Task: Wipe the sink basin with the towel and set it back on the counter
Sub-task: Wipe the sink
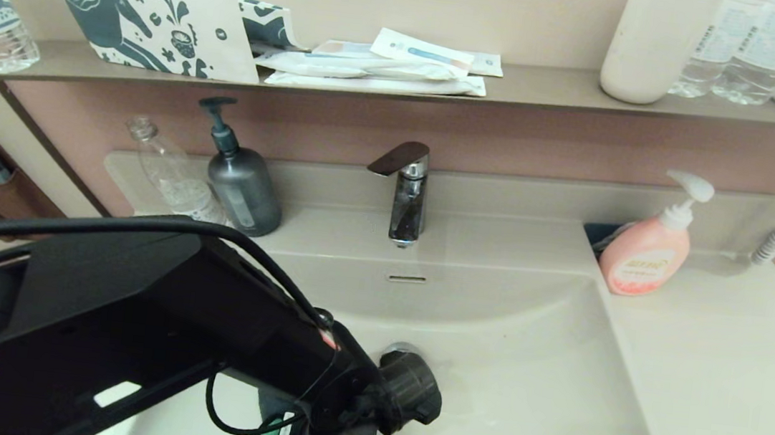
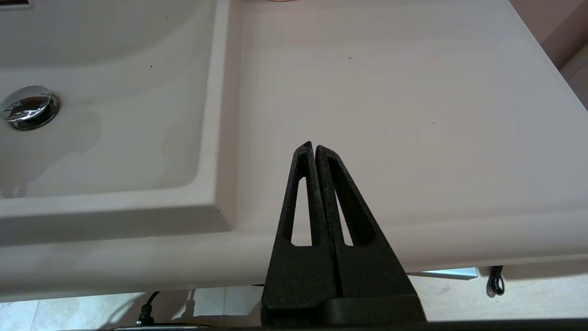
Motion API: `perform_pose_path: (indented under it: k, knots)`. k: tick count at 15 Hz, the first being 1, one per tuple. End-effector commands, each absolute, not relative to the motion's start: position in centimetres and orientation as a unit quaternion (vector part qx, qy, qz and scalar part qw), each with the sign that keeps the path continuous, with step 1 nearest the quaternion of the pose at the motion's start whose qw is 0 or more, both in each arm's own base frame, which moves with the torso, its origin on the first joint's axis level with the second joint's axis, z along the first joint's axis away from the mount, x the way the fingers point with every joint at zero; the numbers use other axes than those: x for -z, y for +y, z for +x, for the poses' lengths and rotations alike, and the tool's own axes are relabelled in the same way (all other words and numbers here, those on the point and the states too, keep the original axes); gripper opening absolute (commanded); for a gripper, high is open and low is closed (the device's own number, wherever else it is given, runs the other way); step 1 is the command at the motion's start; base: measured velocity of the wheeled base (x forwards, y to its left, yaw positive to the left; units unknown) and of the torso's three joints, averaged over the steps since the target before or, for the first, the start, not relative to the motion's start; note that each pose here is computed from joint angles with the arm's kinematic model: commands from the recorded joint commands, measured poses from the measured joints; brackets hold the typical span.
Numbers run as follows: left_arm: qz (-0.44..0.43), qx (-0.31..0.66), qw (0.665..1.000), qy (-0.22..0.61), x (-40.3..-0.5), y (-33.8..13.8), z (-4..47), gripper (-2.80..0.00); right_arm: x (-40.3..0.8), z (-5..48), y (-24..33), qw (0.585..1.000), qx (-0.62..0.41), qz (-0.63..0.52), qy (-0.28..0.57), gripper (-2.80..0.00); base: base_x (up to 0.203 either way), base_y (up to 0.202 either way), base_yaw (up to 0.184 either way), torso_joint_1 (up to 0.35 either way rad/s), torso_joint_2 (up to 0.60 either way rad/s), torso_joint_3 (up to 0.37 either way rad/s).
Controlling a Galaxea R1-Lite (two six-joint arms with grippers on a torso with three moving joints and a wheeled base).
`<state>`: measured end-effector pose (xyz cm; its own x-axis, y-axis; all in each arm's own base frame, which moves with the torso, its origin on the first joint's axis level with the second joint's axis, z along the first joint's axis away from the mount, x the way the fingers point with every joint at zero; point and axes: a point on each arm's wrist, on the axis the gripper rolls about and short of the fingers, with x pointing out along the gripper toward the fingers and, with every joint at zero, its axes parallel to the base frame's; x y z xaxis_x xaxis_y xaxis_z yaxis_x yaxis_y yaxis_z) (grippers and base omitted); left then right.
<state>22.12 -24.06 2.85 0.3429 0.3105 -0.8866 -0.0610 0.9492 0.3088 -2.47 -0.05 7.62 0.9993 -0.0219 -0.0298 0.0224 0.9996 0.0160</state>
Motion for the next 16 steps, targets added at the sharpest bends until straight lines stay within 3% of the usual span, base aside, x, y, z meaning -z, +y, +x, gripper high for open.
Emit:
perform_pose_path:
  k: [1,11,16]
  knots:
    - [0.098,-0.112,0.824,0.546,-4.8,-23.5,21.8,-2.80,-7.6,-2.5,0.0,1.000,0.011,0.008,0.015,-2.80,0.000,0.000,0.000,0.000,0.00,0.000]
    - [0.084,-0.095,0.830,0.543,-9.6,-23.2,20.1,-2.80,-7.6,-2.5,0.0,1.000,0.011,0.008,0.015,-2.80,0.000,0.000,0.000,0.000,0.00,0.000]
    - [0.086,-0.108,0.811,0.569,-8.1,-22.5,19.8,-2.80,-7.6,-2.5,0.0,1.000,0.011,0.008,0.015,-2.80,0.000,0.000,0.000,0.000,0.00,0.000]
